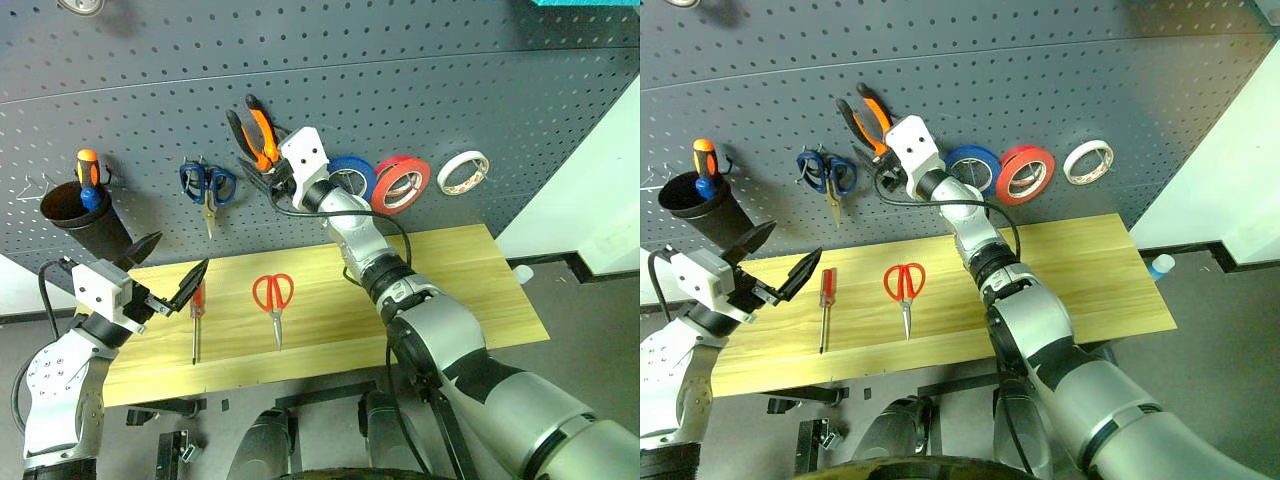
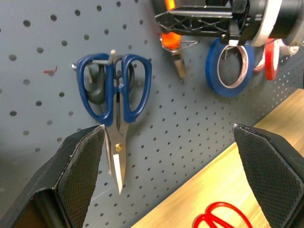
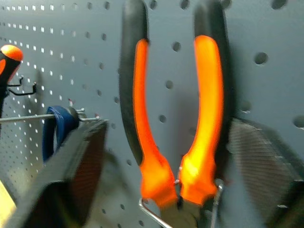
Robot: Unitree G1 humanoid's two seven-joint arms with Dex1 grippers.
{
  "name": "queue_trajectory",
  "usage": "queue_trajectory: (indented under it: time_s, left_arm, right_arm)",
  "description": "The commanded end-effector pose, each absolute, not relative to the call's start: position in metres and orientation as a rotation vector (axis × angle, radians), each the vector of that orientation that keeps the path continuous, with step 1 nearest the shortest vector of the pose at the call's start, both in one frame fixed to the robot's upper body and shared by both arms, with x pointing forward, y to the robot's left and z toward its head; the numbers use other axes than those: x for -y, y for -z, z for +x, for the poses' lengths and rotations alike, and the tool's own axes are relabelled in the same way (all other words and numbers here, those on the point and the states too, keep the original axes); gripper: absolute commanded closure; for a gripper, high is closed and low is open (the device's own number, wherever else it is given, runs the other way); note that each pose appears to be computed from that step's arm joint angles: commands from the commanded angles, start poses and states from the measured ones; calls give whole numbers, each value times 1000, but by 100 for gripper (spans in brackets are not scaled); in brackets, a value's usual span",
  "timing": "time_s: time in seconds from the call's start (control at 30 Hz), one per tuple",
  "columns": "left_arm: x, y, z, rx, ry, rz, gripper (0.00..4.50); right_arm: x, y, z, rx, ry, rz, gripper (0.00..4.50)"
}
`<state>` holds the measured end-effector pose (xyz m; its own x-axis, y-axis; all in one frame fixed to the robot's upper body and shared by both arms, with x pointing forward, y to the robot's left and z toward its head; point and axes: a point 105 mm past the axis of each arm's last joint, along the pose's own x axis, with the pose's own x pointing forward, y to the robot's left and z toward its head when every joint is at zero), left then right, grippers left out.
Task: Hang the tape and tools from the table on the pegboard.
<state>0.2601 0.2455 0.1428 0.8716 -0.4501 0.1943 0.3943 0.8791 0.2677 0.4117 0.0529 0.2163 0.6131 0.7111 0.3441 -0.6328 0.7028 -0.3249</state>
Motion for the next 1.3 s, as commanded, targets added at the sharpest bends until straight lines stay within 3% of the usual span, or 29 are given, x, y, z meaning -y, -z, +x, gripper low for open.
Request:
queue_trajectory:
  time_s: [0.03, 0.37, 0.47, 0.63, 0.9, 1.13, 1.3]
  left_arm:
    - [-251, -152, 254, 289, 432, 249, 0]
    - [-246, -133, 228, 140, 373, 198, 0]
    - [-236, -115, 227, 33, 326, 197, 0]
    - [-227, -63, 240, -294, 164, 217, 0]
    - [-184, -16, 285, -672, 40, 40, 0]
    - [-126, -7, 314, -829, 82, -129, 0]
    - [-121, 3, 319, -919, 19, -87, 0]
  right_arm:
    - [-44, -254, 400, 672, -774, -229, 3]
    - [-4, -245, 340, 824, -962, -453, 3]
    - [17, -232, 318, 771, -1055, -526, 3]
    - [56, -191, 287, 602, -1209, -731, 3]
    - [102, -137, 289, 397, -1228, -941, 3]
    - [102, -135, 292, 412, -1200, -947, 3]
    - [105, -133, 295, 410, -1178, -962, 3]
